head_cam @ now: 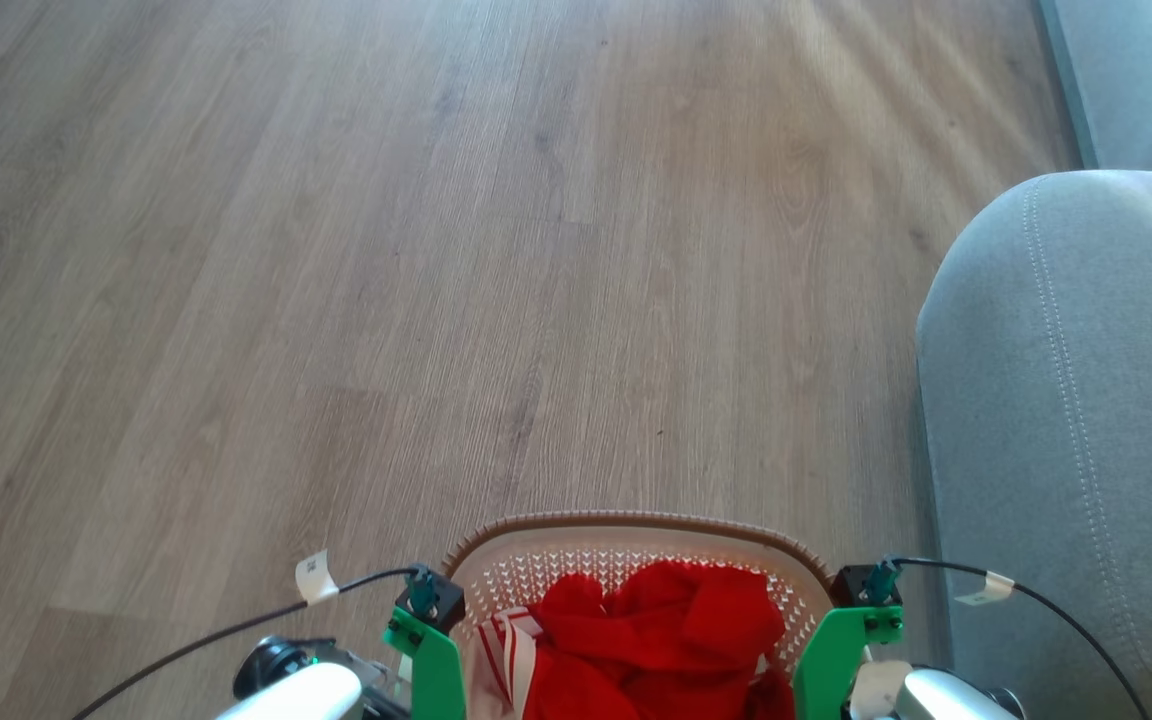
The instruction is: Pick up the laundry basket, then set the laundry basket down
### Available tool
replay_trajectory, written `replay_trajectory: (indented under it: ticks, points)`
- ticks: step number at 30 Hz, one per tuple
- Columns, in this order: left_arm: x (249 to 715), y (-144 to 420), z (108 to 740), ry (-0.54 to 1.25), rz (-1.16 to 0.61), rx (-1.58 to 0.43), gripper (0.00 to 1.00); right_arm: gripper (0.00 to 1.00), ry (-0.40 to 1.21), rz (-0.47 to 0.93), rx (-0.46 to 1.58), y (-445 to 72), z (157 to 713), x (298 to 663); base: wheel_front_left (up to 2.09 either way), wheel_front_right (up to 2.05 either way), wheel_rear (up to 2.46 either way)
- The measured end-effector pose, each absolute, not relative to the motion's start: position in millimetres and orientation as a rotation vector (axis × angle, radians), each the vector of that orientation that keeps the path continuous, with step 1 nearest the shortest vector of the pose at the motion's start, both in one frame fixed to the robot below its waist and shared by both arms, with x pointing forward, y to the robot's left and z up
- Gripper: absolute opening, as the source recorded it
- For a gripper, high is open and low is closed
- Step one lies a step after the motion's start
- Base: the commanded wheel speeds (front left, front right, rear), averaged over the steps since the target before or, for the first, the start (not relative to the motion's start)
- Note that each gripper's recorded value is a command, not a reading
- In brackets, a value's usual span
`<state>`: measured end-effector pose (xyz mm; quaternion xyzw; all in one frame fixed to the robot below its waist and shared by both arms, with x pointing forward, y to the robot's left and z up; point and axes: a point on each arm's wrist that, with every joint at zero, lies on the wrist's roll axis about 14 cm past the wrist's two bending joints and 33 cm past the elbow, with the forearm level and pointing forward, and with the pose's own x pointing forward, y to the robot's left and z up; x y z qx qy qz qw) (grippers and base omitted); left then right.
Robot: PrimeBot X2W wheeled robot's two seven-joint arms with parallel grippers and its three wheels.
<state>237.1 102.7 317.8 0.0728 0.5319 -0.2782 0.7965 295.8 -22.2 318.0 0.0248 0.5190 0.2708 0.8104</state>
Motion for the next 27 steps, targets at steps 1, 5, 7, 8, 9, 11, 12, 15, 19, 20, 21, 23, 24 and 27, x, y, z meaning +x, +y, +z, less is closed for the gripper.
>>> replay_trajectory:
  ticks: [1, 5, 7, 8, 9, 11, 12, 15, 19, 20, 21, 23, 24, 27]
  points:
    - [237.4, 102.5, 318.0, 1.14, -0.598, 0.156, 0.0, 0.0, 1.109, 0.578, 0.051, -22.5, 318.1, 295.9, 0.0, 0.0, 0.0]
    - [237.8, 102.1, 318.3, 1.138, -0.599, 0.158, 0.0, 0.0, 1.109, 0.577, 0.05, -23.2, 318.5, 295.5, 0.0, 0.0, 0.0]
    - [237.8, 101.7, 318.4, 1.138, -0.6, 0.158, 0.0, 0.0, 1.11, 0.575, 0.051, -23.9, 317.8, 294.2, 0.0, 0.0, 0.0]
    - [237.7, 101.6, 318.4, 1.138, -0.601, 0.158, 0.0, 0.0, 1.111, 0.574, 0.052, -24.3, 317.3, 293.4, 0.0, 0.0, 0.0]
    - [237.6, 101.3, 318.4, 1.138, -0.601, 0.158, 0.0, 0.0, 1.111, 0.573, 0.051, -24.7, 317.2, 293.3, 0.0, 0.0, 0.0]
    - [237.5, 101.1, 318.3, 1.138, -0.602, 0.158, 0.0, 0.0, 1.11, 0.573, 0.053, -24.6, 318.2, 294.2, 0.0, 0.0, 0.0]
    - [237.5, 101.1, 318.4, 1.138, -0.602, 0.158, 0.0, 0.0, 1.109, 0.572, 0.054, -24.7, 318.4, 294.5, 0.0, 0.0, 0.0]
    - [237.6, 100.9, 318.5, 1.137, -0.603, 0.159, 0.0, 0.0, 1.108, 0.571, 0.054, -24.7, 319.0, 294.6, 0.0, 0.0, 0.0]
    - [237.6, 100.7, 318.7, 1.136, -0.603, 0.16, 0.0, 0.0, 1.106, 0.571, 0.052, -25.0, 319.7, 294.8, 0.0, 0.0, 0.0]
    - [237.3, 100.6, 318.6, 1.136, -0.604, 0.159, 0.0, 0.0, 1.107, 0.57, 0.053, -25.2, 319.7, 294.8, 0.0, 0.0, 0.0]
    - [236.7, 100.5, 318.3, 1.138, -0.604, 0.159, 0.0, 0.0, 1.109, 0.57, 0.052, -25.5, 319.5, 294.5, 0.0, 0.0, 0.0]
    - [235.0, 100.1, 317.3, 1.142, -0.605, 0.156, 0.0, 0.0, 1.11, 0.57, 0.05, -25.9, 318.6, 292.9, 0.0, 0.0, 0.0]
    - [233.9, 99.9, 316.6, 1.144, -0.606, 0.155, 0.0, 0.0, 1.114, 0.569, 0.054, -26.2, 317.5, 291.0, 0.0, 0.0, 0.0]
    - [231.4, 99.5, 314.8, 1.152, -0.607, 0.15, 0.0, 0.0, 1.123, 0.568, 0.058, -26.9, 315.3, 288.2, 0.0, 0.0, 0.0]
